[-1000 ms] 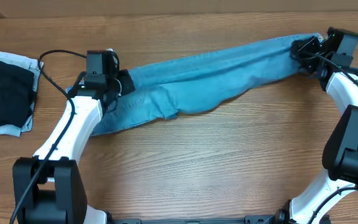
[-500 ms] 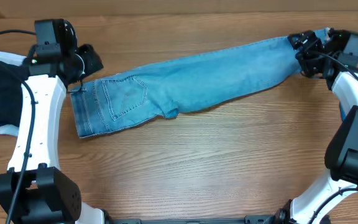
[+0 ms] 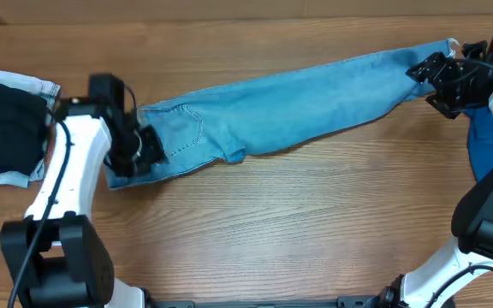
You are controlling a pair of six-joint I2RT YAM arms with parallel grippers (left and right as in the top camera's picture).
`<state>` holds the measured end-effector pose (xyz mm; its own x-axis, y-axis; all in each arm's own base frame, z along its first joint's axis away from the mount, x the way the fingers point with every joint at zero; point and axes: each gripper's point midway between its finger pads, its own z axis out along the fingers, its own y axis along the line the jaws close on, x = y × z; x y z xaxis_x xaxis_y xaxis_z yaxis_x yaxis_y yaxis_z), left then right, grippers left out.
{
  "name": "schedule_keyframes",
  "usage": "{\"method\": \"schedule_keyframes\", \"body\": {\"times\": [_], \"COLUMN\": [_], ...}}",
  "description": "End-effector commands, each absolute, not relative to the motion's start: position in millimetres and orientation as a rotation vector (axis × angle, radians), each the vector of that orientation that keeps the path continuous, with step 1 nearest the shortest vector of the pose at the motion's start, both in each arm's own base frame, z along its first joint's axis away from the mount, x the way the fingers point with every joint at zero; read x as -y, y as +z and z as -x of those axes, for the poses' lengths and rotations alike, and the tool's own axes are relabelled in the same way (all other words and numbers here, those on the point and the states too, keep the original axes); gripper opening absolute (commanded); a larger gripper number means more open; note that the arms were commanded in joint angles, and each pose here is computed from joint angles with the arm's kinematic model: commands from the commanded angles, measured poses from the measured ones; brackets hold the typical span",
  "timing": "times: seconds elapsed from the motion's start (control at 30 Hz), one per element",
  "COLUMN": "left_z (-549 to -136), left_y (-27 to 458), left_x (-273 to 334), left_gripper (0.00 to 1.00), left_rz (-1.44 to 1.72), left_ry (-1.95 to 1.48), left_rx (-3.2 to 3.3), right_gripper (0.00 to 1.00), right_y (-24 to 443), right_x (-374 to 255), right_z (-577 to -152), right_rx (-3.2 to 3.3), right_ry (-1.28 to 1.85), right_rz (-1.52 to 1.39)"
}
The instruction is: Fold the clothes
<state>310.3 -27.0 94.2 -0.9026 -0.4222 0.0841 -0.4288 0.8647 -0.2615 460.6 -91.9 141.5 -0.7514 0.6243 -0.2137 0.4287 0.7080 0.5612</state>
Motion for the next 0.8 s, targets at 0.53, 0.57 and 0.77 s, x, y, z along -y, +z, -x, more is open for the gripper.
{"method": "schedule_keyframes", "body": {"times": [0.53, 0.57, 0.77], "left_z": [-322, -331, -355], "left_y": [11, 13, 23], "left_x": [63, 62, 70], "left_gripper": [0.64, 0.64, 0.65], "left_rz": [-1.087, -1.100, -1.134], "left_ry": [0.497, 0.518, 0.665], "left_rx": [3.032, 3.063, 3.107], "right_gripper": [0.88, 0.88, 0.88], "right_y": [157, 157, 157], "right_x": [91, 91, 90], "right_z": [-456, -456, -456], "right_rx": [-2.528, -2.528, -2.531], "right_ry": [0.674, 0.674, 0.676], "right_rz": [-0.771, -0.771, -0.734]}}
